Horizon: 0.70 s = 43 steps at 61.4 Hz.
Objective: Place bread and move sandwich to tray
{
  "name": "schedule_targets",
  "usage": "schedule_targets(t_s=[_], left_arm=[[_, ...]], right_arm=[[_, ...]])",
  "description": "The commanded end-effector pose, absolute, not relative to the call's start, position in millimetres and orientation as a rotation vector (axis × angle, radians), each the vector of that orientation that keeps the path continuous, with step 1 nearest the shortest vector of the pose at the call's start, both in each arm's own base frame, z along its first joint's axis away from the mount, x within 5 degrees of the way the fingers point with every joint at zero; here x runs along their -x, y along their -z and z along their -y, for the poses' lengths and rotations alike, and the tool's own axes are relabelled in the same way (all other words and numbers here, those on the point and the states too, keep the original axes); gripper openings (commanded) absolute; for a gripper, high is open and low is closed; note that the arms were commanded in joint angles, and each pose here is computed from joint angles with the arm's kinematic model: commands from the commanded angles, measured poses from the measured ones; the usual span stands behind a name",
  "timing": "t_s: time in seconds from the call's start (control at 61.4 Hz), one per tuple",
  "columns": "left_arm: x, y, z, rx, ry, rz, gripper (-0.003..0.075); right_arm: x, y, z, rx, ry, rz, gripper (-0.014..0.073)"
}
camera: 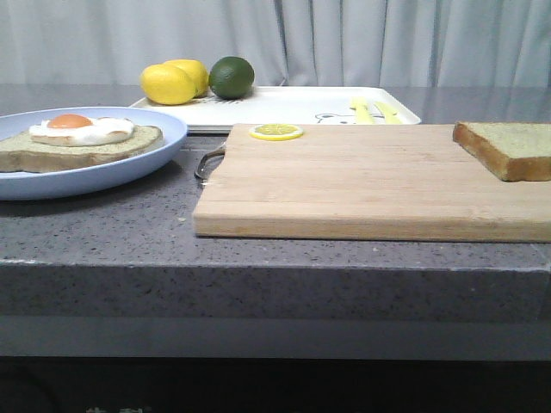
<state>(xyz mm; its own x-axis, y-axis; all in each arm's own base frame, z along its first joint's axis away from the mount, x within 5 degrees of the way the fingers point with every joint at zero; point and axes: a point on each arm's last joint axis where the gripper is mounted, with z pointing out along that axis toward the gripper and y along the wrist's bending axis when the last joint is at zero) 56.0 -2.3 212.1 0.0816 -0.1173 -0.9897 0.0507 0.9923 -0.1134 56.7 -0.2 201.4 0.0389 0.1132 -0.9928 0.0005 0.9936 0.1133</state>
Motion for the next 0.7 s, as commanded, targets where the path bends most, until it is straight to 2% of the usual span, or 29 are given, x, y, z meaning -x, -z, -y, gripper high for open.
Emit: schedule_targets(t_s=[0.0, 0.684], left_arm=[[-53.0, -219.9, 2.0, 0.062, 0.138, -1.382, -0.002], [-53.0, -219.9, 2.0, 0.062, 0.138, -1.382, -0.002]], right_arm=[[-54.4, -211.7, 1.0, -0.084, -0.069, -1.42, -0.0066], [-54.1, -213.2, 1.1, -0.083, -0.069, -1.404, -0.0066]])
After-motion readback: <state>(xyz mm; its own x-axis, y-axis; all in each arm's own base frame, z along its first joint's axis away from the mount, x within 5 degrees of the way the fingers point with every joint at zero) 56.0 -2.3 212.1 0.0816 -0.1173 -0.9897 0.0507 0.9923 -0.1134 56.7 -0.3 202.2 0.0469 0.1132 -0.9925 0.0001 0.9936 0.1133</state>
